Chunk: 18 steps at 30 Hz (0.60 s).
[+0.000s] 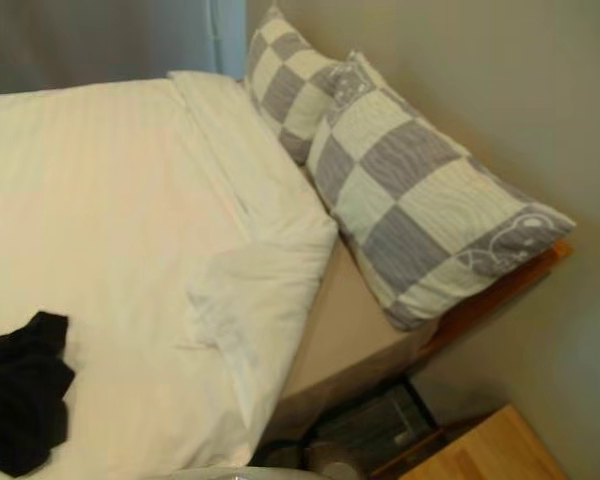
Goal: Tidy up the quilt and then pick up the clothes from the bed and put them into the laundry hamper.
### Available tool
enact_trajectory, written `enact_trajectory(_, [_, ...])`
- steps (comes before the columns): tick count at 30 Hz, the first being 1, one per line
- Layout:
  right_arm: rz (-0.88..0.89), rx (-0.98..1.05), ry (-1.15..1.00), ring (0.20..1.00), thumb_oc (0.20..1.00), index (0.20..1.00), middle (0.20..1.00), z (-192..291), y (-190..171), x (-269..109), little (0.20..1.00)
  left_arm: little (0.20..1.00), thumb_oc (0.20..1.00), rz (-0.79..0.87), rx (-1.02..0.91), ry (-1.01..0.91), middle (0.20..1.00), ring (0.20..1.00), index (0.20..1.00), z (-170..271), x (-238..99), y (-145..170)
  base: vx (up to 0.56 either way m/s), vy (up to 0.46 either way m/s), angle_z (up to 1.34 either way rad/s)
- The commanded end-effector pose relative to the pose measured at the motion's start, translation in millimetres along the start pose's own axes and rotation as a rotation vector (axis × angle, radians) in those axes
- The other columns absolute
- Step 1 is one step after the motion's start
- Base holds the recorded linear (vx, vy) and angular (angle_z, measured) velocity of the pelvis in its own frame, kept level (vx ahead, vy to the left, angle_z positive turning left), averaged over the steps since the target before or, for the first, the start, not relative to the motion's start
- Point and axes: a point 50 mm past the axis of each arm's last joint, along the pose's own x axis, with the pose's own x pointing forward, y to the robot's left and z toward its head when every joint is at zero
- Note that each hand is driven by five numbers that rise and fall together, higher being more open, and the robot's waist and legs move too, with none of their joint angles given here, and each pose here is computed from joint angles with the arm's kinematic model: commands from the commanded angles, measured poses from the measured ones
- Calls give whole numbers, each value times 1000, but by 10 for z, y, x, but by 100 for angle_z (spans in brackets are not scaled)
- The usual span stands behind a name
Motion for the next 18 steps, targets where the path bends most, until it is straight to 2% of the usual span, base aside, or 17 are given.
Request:
enact_trajectory(1, [-99,291,43,1000,1000,1000,1000,78,-169,28,1000,1000,1000,82,-77,-32,1000,1000,1000,359,31,193,43,-144,0])
enact_trajectory(2, [-154,467,32,1000,1000,1000,1000,173,-322,46,1000,1000,1000,104,-95,14,1000,1000,1000,271,80,282,29,-114,-17])
enact_trajectory(3, [-174,499,18,1000,1000,1000,1000,201,-368,49,1000,1000,1000,108,-95,20,1000,1000,1000,254,91,303,34,-193,-31])
enact_trajectory(5, [-328,661,-156,1000,1000,1000,1000,579,-794,16,1000,1000,1000,153,-99,83,1000,1000,1000,89,184,505,17,-156,-23])
enact_trajectory(7, [-400,713,-318,1000,1000,1000,1000,927,-1143,-76,1000,1000,1000,170,-96,97,1000,1000,1000,39,219,595,7,-51,-4])
enact_trajectory(8, [-482,731,-639,1000,1000,1000,1000,1759,-1533,-540,1000,1000,1000,189,-103,106,1000,1000,1000,1,248,680,-9,-8,-27])
enact_trajectory(9, [-483,731,-638,1000,1000,1000,1000,1758,-1530,-541,1000,1000,1000,189,-103,106,1000,1000,1000,3,248,681,-44,15,-46])
enact_trajectory(11, [-485,653,-1062,1000,1000,1000,1000,2538,-1627,-1415,1000,1000,1000,198,-128,113,1000,1000,1000,13,254,709,-65,43,-38])
enact_trajectory(12, [-486,652,-1061,1000,1000,1000,1000,2536,-1624,-1418,1000,1000,1000,198,-128,113,1000,1000,1000,13,253,707,-42,62,-29])
enact_trajectory(13, [-445,572,-1266,1000,1000,1000,1000,2768,-1566,-1843,1000,1000,1000,198,-142,120,1000,1000,1000,16,243,682,-21,64,-9])
enact_trajectory(16, [-350,345,-1619,1000,1000,1000,1000,3038,-1351,-2727,1000,1000,1000,195,-177,131,1000,1000,1000,91,209,614,-32,75,-1])
enact_trajectory(18, [-310,259,-1720,1000,1000,1000,1000,3086,-1254,-2967,1000,1000,1000,191,-185,127,1000,1000,1000,145,196,596,-48,32,-6])
